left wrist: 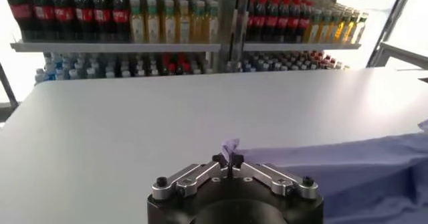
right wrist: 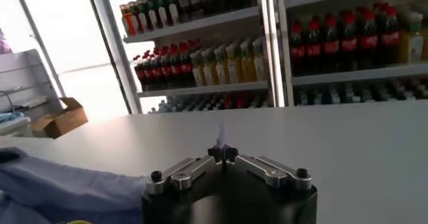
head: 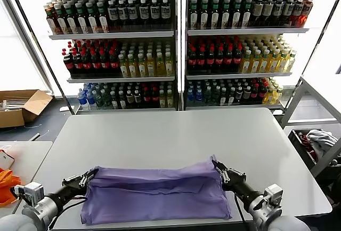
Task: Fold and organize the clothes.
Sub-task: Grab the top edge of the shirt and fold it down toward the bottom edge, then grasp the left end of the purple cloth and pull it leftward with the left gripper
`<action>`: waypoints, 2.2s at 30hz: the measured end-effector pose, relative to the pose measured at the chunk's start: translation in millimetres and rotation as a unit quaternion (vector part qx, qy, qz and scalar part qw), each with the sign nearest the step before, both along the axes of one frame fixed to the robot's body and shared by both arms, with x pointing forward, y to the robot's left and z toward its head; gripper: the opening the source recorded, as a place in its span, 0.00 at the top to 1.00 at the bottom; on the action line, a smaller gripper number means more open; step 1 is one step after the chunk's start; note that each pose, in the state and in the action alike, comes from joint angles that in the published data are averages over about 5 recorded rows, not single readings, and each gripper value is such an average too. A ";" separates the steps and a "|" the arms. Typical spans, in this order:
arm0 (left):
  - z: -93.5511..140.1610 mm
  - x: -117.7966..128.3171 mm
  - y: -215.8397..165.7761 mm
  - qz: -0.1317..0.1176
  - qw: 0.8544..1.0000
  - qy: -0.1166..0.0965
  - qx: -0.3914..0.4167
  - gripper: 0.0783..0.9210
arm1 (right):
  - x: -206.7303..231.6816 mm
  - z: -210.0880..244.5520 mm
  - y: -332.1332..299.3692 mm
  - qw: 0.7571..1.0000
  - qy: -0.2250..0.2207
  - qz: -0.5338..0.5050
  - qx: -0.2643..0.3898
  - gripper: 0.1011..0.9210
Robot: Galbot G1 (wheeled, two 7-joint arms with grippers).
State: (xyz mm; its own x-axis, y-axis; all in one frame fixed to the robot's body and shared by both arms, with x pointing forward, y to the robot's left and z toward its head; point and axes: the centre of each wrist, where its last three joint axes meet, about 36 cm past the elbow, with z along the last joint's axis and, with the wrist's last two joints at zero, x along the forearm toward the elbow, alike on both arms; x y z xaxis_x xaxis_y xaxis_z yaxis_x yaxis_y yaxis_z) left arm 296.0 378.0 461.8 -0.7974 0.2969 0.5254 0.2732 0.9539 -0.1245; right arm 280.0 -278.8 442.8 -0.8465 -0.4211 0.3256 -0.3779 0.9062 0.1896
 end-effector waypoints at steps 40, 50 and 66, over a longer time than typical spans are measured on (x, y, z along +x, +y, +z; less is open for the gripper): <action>-22.7 -65.4 -52.5 0.129 0.991 -0.024 0.037 0.12 | -20.2 -3.2 -70.7 0.979 -0.133 -0.148 -0.046 0.12; -55.9 -71.2 -73.4 0.180 0.983 0.013 0.027 0.12 | -24.7 -7.4 -83.9 0.973 -0.147 -0.173 -0.044 0.12; -68.0 -75.5 -96.7 0.185 0.982 0.028 -0.011 0.65 | -26.3 -8.7 -90.4 0.969 -0.147 -0.196 -0.022 0.12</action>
